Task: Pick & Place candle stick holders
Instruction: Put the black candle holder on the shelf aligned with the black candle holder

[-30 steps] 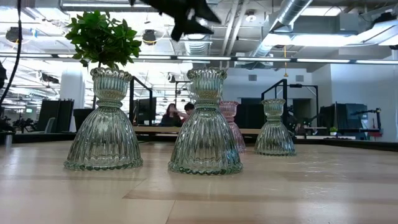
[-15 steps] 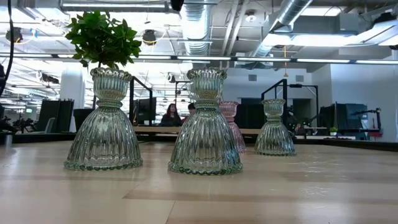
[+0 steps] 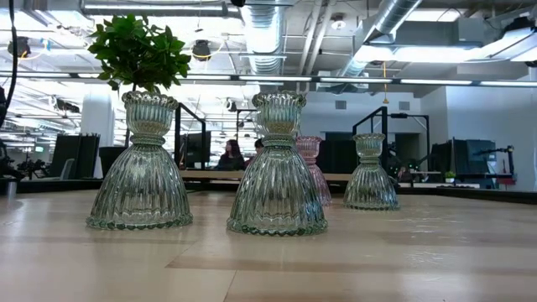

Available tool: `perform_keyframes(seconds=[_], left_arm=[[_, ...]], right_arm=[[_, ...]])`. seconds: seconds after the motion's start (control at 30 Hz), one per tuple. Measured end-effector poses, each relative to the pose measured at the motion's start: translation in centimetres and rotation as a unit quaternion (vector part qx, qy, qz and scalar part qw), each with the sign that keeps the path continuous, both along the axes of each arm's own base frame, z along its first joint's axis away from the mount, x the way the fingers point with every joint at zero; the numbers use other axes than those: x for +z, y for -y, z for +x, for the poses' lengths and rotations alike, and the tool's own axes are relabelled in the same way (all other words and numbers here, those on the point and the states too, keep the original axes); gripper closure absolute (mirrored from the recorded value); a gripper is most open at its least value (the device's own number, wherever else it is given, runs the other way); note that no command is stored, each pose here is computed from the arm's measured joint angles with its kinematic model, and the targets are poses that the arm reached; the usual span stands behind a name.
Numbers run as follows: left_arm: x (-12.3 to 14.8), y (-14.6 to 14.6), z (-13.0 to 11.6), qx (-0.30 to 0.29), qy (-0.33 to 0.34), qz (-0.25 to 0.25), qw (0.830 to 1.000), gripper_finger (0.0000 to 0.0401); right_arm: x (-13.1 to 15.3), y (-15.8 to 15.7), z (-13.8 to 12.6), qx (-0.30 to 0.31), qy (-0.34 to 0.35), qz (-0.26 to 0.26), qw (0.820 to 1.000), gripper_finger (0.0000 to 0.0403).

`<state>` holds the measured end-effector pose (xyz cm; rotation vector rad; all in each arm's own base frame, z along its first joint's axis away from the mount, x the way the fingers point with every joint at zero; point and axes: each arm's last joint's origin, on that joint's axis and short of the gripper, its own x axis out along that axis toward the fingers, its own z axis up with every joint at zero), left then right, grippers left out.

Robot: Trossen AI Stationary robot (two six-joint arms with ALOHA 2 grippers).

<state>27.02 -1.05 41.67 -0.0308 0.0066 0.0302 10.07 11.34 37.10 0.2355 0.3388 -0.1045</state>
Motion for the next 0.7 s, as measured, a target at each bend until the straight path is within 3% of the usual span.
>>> perform_keyframes(seconds=[0.37,0.57,0.7], left_arm=[[-0.1,0.9,-0.1,-0.016,-0.008,-0.001,1.000,0.0396],[-0.3,0.9,-0.1,-0.016,-0.014,0.000,1.000,0.0396],[-0.6,0.9,-0.1,-0.016,-0.029,0.001,0.999,0.0396]], right_arm=[[1.0,1.6,-2.9,0.030,-0.143,0.087,0.985,0.0403],[0.7,2.3,-3.9,0.005,-0.293,0.090,0.952,0.0403],[0.5,1.9,-4.1,0.012,-0.319,0.107,0.942,0.0403]])
